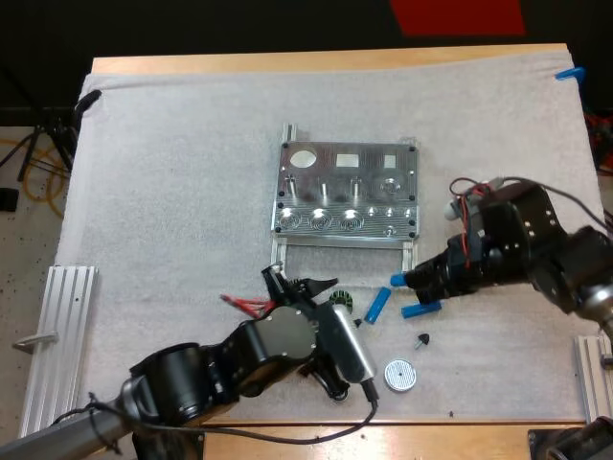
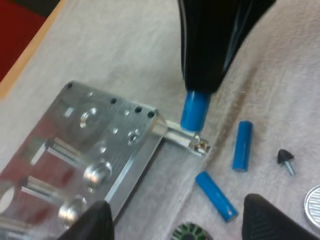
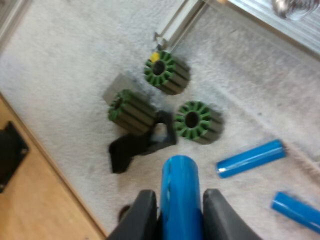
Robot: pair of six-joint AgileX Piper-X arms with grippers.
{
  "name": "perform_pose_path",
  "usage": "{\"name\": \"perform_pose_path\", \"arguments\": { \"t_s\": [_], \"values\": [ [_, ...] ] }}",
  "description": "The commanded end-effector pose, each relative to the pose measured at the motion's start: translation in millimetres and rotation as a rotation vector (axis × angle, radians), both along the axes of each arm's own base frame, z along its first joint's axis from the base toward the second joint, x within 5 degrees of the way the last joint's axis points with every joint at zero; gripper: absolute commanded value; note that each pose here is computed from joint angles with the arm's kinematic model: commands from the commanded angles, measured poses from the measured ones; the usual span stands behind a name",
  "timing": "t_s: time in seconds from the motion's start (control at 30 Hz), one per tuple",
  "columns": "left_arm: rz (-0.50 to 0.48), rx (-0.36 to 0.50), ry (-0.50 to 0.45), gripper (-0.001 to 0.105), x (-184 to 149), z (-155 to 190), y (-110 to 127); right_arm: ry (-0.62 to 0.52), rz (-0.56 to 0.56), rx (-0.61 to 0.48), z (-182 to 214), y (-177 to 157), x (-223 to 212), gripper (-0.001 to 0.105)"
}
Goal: Load cells from left to right
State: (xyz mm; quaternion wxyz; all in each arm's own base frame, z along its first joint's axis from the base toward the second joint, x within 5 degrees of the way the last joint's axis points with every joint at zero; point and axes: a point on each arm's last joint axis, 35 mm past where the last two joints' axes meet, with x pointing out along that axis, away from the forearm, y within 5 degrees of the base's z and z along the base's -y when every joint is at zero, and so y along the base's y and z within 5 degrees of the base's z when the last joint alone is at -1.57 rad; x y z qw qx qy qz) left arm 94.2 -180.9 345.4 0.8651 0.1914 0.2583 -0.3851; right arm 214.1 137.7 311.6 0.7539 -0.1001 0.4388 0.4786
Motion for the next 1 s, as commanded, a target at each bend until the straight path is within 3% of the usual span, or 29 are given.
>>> {"name": "perform_pose_path", "arguments": {
  "t_s": [0.0,0.43,0.63,0.7,0.97],
  "values": [
    [0.056,-0.034,0.001,0.054,-2,3,6,-0.020,0.008,-0.026,6,1,4,0.011],
    [0.246,-0.139,0.011,0.054,-11,9,36,-0.058,0.018,-0.285,24,25,56,0.011],
    [0.360,-0.175,0.042,0.054,-7,-6,51,-0.097,0.051,-0.376,25,55,70,0.011],
    [0.413,-0.195,0.034,0.054,-2,-4,61,-0.122,0.071,-0.458,21,72,74,0.011],
    [0.424,-0.199,0.055,0.054,13,-2,77,-0.072,0.078,-0.565,0,105,103,0.011]
  ]
}}
